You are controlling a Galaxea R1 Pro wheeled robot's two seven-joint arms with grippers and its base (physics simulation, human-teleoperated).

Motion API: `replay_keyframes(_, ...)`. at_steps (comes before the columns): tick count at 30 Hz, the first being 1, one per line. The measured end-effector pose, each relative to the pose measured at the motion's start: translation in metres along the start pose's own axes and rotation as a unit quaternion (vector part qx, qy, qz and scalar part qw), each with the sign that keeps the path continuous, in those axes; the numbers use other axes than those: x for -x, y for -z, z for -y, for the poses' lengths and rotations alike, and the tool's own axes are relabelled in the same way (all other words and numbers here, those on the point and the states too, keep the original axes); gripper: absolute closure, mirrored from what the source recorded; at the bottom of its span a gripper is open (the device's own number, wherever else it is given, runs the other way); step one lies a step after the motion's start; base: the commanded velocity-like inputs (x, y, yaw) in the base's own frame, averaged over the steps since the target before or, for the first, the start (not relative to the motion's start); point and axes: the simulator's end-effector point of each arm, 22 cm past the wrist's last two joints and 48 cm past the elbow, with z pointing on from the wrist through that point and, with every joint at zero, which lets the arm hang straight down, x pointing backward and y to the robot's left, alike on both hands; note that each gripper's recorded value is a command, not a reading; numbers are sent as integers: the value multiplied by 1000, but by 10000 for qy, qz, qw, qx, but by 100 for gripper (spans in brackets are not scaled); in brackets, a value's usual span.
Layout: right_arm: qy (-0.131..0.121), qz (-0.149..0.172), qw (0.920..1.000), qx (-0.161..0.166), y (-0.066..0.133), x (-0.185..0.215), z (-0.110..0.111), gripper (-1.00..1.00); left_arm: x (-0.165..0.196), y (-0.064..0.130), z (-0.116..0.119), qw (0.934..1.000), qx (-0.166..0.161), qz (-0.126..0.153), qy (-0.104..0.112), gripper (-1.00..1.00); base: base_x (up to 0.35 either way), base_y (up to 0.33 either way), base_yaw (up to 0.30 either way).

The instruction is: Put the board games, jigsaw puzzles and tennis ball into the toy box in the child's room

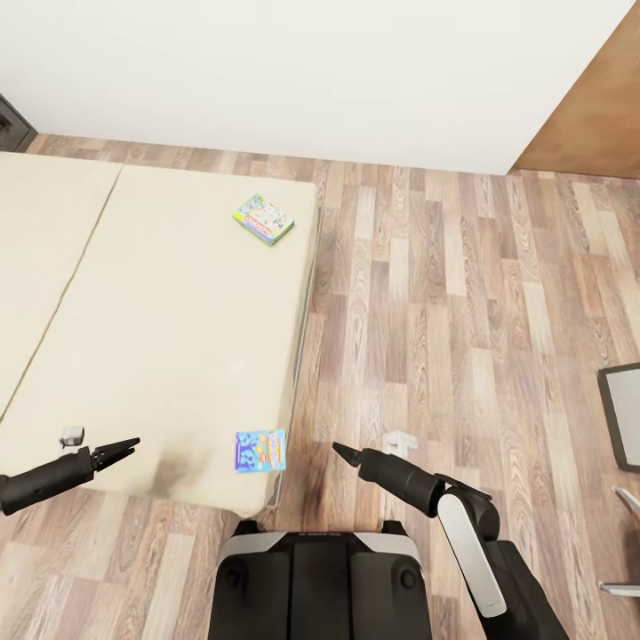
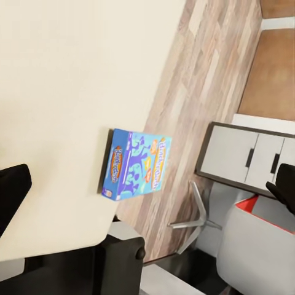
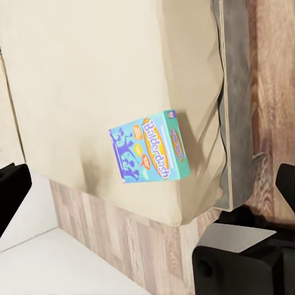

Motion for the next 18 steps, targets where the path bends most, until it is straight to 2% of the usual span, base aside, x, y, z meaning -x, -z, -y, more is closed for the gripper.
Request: replay_keyframes(18, 122, 151, 9998, 27, 7, 12, -8, -100, 8, 3, 12, 9999, -50, 77, -110, -100, 0, 0, 0)
